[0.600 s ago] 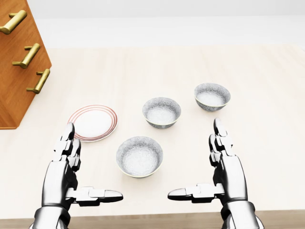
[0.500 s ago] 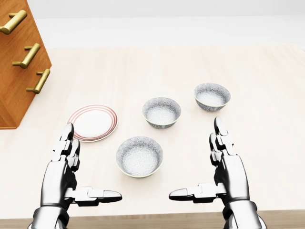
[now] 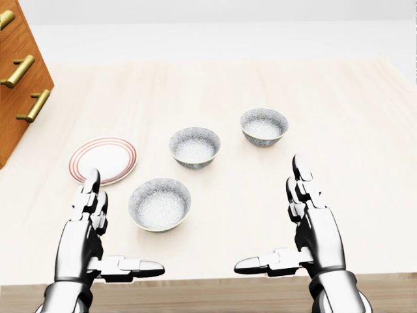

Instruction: Stack the bowl at the front on the bowl in the middle.

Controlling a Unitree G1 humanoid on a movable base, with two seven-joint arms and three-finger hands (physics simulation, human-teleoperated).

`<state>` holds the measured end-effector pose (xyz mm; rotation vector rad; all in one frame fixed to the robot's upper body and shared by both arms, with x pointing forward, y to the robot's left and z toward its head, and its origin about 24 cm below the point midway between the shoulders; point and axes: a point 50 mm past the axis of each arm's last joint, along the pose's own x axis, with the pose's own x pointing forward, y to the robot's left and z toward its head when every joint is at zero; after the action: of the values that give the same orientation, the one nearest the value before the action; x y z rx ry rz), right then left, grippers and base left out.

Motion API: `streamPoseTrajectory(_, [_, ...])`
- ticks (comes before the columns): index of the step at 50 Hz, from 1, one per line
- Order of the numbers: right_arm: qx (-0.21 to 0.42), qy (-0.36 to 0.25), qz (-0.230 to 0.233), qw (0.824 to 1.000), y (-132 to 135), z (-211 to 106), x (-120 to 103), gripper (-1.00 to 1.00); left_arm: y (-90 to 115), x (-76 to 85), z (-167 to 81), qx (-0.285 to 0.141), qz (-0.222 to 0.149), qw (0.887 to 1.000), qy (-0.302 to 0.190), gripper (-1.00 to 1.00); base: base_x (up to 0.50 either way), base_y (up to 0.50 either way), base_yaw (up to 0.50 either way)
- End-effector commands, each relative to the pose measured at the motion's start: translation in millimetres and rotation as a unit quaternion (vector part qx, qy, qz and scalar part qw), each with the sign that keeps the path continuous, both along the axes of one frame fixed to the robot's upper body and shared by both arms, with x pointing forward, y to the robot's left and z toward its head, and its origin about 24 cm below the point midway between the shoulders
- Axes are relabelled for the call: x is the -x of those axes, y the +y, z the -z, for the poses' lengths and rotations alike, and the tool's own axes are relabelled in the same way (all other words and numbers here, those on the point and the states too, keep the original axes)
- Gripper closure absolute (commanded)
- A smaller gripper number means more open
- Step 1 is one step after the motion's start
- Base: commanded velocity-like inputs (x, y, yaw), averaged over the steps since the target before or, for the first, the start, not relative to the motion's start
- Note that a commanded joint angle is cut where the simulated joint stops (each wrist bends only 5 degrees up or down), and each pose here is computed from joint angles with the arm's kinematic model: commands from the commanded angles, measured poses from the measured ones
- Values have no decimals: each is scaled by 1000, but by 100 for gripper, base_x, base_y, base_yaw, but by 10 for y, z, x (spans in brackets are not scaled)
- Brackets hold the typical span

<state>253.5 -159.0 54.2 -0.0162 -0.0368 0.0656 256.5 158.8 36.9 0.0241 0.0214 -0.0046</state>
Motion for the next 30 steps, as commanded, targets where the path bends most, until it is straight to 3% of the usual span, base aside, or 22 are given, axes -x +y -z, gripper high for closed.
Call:
streamPoseTrajectory(1, [5, 1, -3, 1000, -26, 5, -2, -100, -15, -3, 37, -2, -1, 1000, 3, -100, -20, -50, 0])
streamPoseTrajectory(7, [3, -5, -2, 1000, -24, -22, -22, -100, -12, 9, 37, -2, -2, 1000, 2, -100, -20, -47, 0])
streamPoseTrajectory(14, [14, -17, 3, 1000, -25, -51, -66, -100, 16, -3, 18, -3, -8, 1000, -3, -100, 0, 0, 0])
streamPoseTrajectory(17, [62, -40, 26, 997, -56, -58, -108, -100, 23, -7, 15, -5, -10, 1000, -5, -100, 0, 0, 0])
streamPoseTrajectory(20, [72, -42, 44, 996, -89, -53, -138, -100, 28, -11, 24, -6, -11, 1000, -4, -100, 0, 0, 0])
streamPoseTrajectory(23, [45, -40, 25, 998, -92, -105, -96, -100, 36, -16, 44, -8, -14, 1000, -3, -100, 0, 0, 0])
streamPoseTrajectory(26, [62, -42, 2, 997, -69, -123, -66, -100, 44, -10, 32, -10, -16, 1000, -5, -100, 0, 0, 0])
streamPoseTrajectory(30, [75, -49, 8, 996, -102, -168, -64, -100, 52, 0, 13, -13, -20, 1000, -9, -100, 0, 0, 0])
